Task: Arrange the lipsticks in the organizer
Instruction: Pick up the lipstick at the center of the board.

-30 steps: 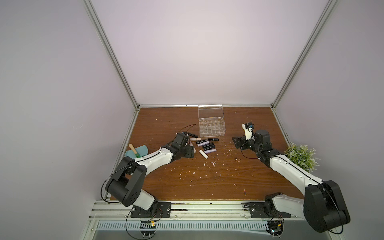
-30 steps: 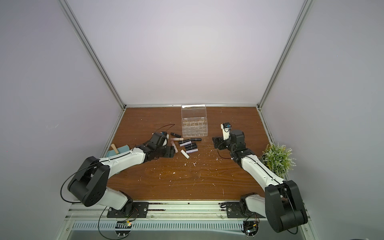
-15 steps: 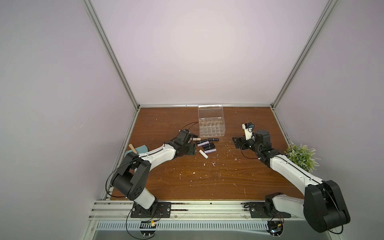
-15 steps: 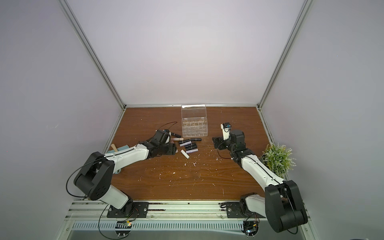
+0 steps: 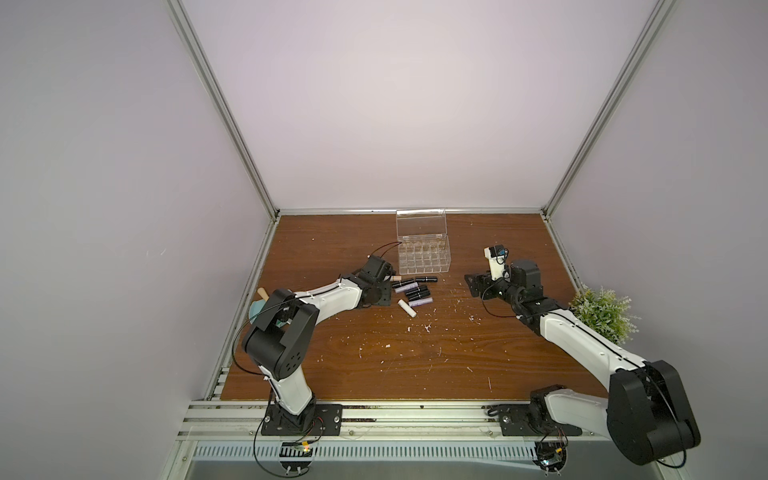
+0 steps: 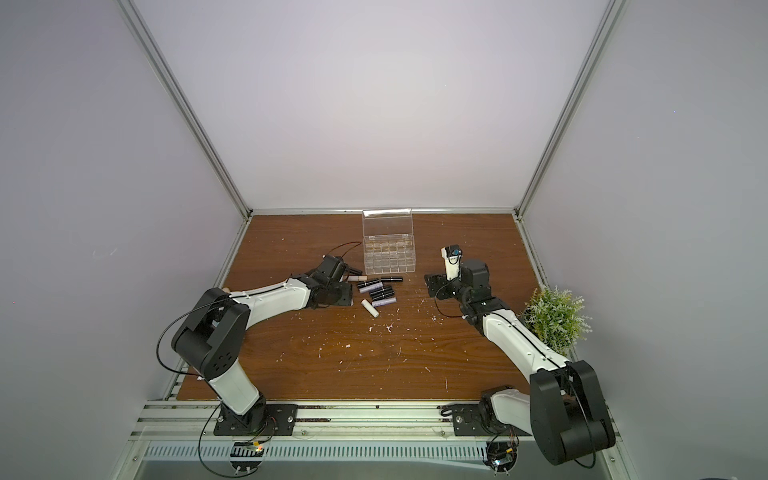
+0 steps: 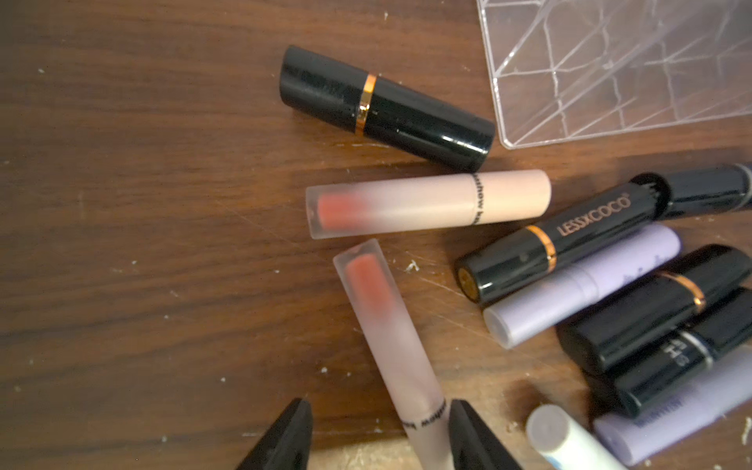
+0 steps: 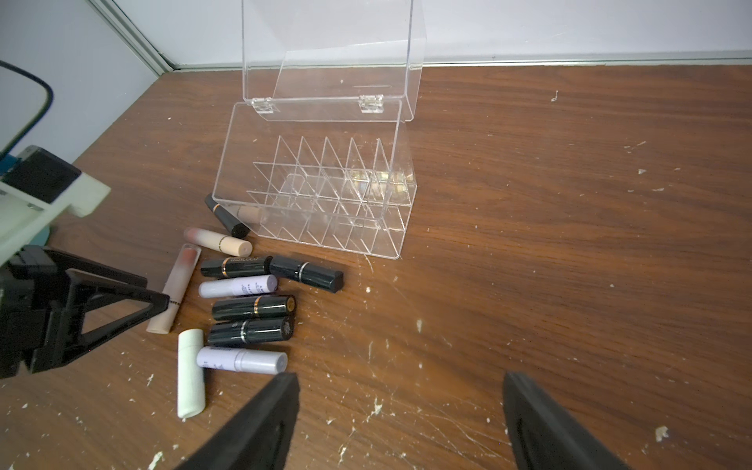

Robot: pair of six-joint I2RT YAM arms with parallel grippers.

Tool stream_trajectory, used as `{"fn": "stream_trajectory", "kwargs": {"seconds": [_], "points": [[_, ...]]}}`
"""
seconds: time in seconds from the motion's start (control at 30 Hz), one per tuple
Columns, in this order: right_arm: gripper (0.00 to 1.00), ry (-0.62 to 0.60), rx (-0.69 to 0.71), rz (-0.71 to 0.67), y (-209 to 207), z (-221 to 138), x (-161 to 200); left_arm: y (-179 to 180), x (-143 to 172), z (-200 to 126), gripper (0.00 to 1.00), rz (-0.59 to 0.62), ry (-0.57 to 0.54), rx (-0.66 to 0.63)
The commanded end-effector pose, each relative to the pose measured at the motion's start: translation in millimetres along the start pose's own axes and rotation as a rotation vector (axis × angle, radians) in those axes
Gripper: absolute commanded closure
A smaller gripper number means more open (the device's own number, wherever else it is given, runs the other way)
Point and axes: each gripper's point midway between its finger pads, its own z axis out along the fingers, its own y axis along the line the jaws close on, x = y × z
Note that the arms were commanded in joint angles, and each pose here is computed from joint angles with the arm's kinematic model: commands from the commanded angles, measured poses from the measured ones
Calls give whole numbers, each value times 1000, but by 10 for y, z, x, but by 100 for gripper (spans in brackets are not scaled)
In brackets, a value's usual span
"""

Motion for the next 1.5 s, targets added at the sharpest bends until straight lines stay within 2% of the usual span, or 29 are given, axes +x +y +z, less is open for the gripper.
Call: {"fn": "stream_trajectory", "kwargs": {"seconds": [0.0,0.37,0.6,0.87,1.0,1.13,1.27,1.33,1.37,1.43,1.47], "points": [[15,-33,-13,-21,50,-23,-144,-1,27,-16,42,14,15,-20],[15,-28,-7,-23,37,-28,-129,71,126,3,47,39,53,-53],[15,-25,-6,-22,35,-22,-122,20,151,71,49,56,77,-30],[15,-20,-6,-22,34,-16,-117,36,195,143,66,64,113,-47],[15,-16,-8,-23,37,-11,-105,70,221,123,77,70,121,-62],[15,-13,-13,-23,46,-9,-106,88,275,55,84,71,123,-53],[15,-8,-31,-19,78,-17,-114,-3,307,-124,87,73,104,1],[14,12,-83,-11,169,-8,-116,-127,233,-317,87,82,60,69],[12,22,-124,-4,240,-5,-123,-212,173,-435,87,98,25,111],[1,41,-256,16,471,-16,-146,-491,9,-778,87,122,-78,281],[0,41,-313,28,575,-35,-187,-619,-88,-974,87,129,-141,366]]}}
